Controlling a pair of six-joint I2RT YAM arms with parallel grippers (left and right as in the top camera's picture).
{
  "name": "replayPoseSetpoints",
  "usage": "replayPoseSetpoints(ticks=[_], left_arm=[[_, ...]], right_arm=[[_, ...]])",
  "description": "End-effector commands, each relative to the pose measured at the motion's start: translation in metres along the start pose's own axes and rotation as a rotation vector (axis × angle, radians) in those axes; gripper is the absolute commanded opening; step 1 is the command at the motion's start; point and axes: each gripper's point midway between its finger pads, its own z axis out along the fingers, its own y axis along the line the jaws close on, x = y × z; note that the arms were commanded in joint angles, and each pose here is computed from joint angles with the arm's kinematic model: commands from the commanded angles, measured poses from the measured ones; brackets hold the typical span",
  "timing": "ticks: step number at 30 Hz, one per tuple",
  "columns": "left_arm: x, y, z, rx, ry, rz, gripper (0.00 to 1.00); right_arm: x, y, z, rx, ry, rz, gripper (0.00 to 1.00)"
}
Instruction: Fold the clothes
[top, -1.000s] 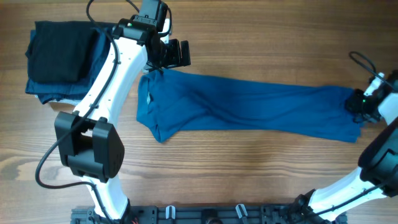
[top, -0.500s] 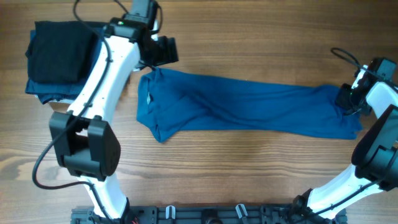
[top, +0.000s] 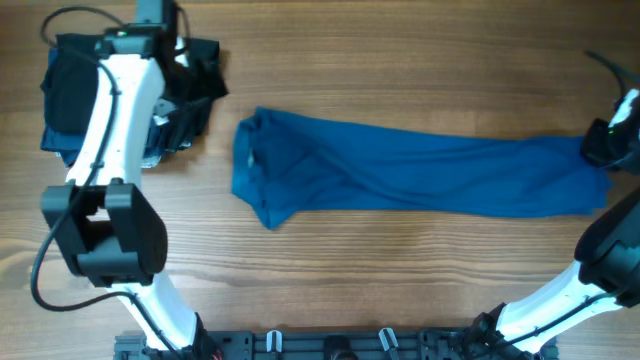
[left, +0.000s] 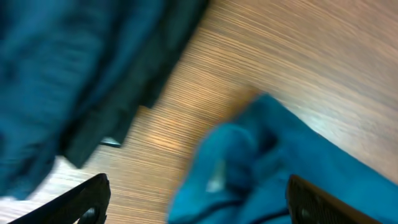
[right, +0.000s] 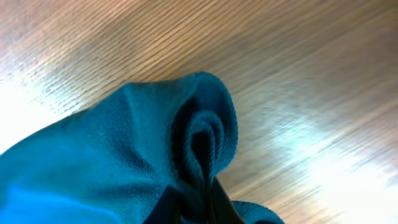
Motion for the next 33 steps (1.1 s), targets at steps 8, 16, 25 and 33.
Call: replayPoseSetpoints(ticks=[8,16,25,33], left_arm=[[-0.019,0.048,-0.040,-0.015,-0.086,-0.095,0.91],[-0.017,0.054,-0.045,-0.020,-0.082,-0.107,0.92],[-0.017,0.054,-0.046,-0.018,-0.086,-0.105,0.93],[-0.016,0.051,-0.046,0.000,-0.078,-0.105,0.93]], right_arm=[[-0.031,-0.024,-0.052,0.006,-0.085,0.045,0.04],[-0.030,0.026,-0.110,-0.172,-0.079,0.108,0.04],[0.019,0.136,-0.123,-0.284,0.079,-0.111,0.05],[0.075,0.226,-0.131,-0.297,0.180,-0.228,0.04]])
